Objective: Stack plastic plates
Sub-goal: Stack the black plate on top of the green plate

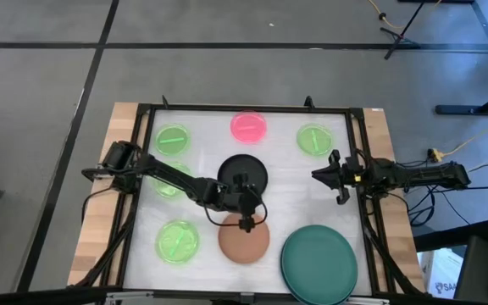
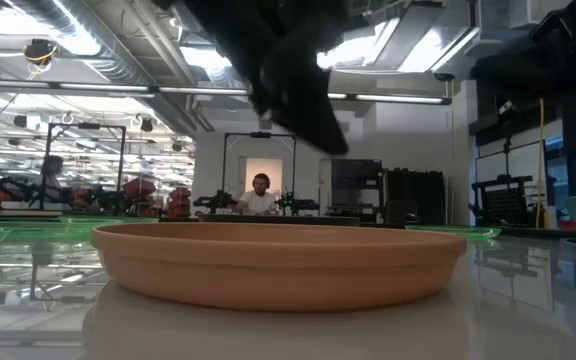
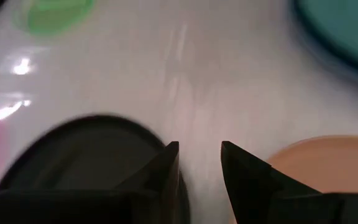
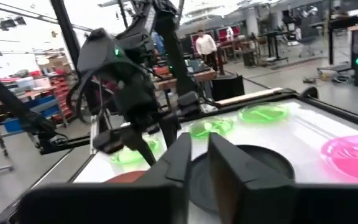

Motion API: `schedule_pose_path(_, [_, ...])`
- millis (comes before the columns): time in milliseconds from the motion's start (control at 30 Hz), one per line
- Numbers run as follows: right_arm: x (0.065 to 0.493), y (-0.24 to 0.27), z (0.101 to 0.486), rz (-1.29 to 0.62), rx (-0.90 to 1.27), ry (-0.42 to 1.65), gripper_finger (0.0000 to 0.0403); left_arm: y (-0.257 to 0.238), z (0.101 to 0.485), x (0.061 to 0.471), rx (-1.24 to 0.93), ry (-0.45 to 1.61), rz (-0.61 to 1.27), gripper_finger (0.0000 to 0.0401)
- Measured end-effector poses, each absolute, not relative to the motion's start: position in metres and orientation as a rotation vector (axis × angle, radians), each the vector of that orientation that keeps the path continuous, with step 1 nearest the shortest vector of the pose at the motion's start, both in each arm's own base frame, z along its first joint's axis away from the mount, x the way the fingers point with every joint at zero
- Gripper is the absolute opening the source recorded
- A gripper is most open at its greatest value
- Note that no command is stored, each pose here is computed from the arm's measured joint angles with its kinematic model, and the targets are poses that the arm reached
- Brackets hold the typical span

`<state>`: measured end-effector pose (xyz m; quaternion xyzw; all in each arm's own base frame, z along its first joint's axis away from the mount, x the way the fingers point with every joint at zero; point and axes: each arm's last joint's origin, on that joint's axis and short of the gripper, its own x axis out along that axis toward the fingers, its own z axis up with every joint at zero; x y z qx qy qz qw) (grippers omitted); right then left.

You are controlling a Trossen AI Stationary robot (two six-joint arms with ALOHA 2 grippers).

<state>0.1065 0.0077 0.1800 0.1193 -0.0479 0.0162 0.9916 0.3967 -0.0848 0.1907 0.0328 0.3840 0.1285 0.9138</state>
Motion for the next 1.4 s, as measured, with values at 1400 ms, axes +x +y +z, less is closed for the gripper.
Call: schedule_pose_path(1400, [0.107,0.007,0.172,0.006,0.256,-0.011,0.017,-0.05,0.138,0.41,-0.006,0.96,0.259,0.0012])
